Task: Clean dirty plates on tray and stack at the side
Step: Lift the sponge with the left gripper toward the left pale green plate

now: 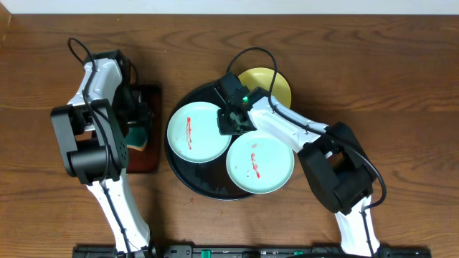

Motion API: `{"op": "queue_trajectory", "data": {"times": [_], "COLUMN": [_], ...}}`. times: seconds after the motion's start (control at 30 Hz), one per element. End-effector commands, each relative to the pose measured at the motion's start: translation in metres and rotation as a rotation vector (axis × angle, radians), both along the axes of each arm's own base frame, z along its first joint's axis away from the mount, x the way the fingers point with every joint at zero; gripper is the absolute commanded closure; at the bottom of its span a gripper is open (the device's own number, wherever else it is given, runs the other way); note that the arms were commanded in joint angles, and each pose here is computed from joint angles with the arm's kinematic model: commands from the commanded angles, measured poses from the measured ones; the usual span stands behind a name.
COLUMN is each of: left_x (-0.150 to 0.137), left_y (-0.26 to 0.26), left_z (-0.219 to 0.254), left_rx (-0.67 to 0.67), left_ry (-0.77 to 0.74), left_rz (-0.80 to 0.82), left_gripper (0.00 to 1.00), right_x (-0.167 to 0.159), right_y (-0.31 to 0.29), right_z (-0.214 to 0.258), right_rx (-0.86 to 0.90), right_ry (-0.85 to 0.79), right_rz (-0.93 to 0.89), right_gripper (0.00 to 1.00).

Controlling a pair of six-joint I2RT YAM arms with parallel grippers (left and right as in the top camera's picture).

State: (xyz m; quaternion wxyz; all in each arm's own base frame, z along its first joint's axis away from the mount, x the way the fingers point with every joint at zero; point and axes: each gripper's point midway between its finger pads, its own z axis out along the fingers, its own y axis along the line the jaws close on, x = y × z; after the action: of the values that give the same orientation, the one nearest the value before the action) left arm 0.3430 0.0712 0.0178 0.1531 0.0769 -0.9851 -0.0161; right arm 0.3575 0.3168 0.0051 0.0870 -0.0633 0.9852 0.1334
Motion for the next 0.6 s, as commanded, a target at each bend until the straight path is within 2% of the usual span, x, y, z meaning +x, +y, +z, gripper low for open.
{"op": "queue_trajectory", "data": {"times": [0.0,0.23,0.37,0.5,0.57], "left_x": [0.015,0.014,0.009,0.006,0.006], "left_y": [0.003,0.003,0.001,-0.025,-0.03], "left_z": [0.013,0.017,0.012,0.002,0.0], "left_rx": [0.011,0.005,-0.008,-0.176,-0.211], "left_ry": [-0.04,-0.043,-0.027,-0.042,-0.046], "left_rz": [0.007,-0.016,-0.027,-0.077,-0.083], "left_gripper": [0.26,0.34,0.35,0.37,0.37], "right_x": [-0.005,-0.005,-0.004,-0.004,-0.004], "right_y": [-0.002,-0.002,-0.002,-0.003,-0.003], "right_z": [-0.018,-0.018,-0.018,-0.018,-0.018], "right_rx": [-0.036,-0.038,-0.038,-0.043,-0.043], "right_ry": [0.017,0.015,0.014,0.011,0.011], "right_rz": [0.017,0.024,0.024,0.023,0.023], "right_gripper": [0.94,0.94,0.94,0.94,0.94]}}
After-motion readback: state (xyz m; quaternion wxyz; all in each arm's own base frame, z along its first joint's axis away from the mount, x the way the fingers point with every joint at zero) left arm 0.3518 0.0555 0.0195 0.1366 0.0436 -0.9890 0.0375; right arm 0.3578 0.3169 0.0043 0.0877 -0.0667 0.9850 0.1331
